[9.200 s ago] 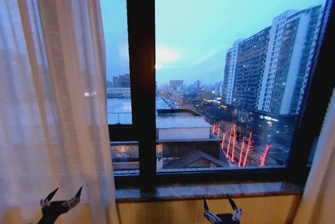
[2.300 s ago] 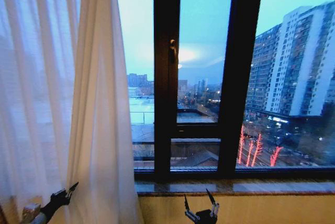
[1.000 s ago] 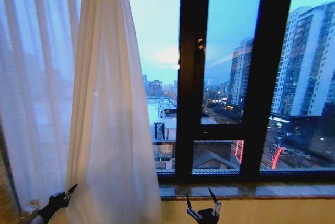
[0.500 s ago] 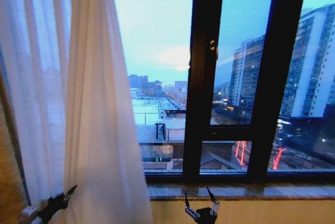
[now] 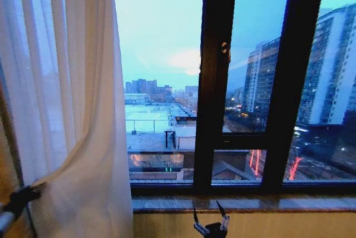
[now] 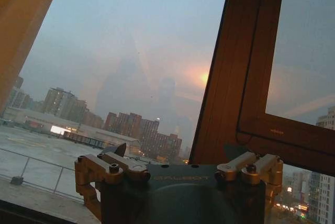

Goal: Open the curtains by pulling them apart, changing their state from closed to fully open.

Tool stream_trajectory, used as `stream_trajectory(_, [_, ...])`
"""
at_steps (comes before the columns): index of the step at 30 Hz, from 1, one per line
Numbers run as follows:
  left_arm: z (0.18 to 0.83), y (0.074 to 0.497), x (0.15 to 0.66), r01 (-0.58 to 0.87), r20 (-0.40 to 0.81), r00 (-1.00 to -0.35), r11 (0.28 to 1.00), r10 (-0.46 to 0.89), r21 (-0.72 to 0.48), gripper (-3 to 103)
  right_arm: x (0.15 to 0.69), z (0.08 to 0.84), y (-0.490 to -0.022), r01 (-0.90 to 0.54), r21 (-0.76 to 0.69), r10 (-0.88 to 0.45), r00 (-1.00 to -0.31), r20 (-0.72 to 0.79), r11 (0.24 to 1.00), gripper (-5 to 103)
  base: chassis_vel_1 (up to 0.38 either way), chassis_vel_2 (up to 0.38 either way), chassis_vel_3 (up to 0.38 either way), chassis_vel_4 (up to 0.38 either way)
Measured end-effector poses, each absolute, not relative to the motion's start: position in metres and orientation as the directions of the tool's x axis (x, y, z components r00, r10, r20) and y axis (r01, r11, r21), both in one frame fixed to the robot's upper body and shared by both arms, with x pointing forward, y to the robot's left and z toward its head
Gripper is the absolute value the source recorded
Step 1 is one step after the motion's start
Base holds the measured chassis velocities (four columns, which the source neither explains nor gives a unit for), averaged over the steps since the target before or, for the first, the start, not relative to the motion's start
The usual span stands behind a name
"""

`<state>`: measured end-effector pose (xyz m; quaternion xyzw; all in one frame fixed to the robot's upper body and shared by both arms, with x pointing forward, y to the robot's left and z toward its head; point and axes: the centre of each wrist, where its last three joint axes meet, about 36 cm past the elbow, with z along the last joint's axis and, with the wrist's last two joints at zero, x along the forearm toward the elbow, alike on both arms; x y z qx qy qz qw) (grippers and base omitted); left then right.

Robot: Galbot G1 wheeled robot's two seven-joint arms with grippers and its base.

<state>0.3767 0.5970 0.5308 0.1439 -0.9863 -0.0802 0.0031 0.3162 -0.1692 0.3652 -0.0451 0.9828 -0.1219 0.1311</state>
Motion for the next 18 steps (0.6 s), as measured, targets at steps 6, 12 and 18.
stream_trajectory(6, [0.532,0.634,0.355,-0.349,0.004,-0.936,0.927,-0.353,0.14,0,0.319,0.366,-0.172,-0.049,-0.253,-0.114,-0.962,-0.248,0.966,100,0.0,0.0,0.0,0.0])
stream_trajectory(12, [0.536,0.655,0.334,-0.462,-0.002,-0.885,0.879,-0.465,0.122,0,0.321,0.367,-0.173,-0.044,-0.245,-0.107,-0.962,-0.251,0.969,100,0.0,0.0,0.0,0.0])
stream_trajectory(18, [0.536,0.651,0.329,-0.477,0.002,-0.877,0.872,-0.48,0.112,0,0.322,0.368,-0.172,-0.046,-0.239,-0.109,-0.961,-0.255,0.97,100,0.0,0.0,0.0,0.0])
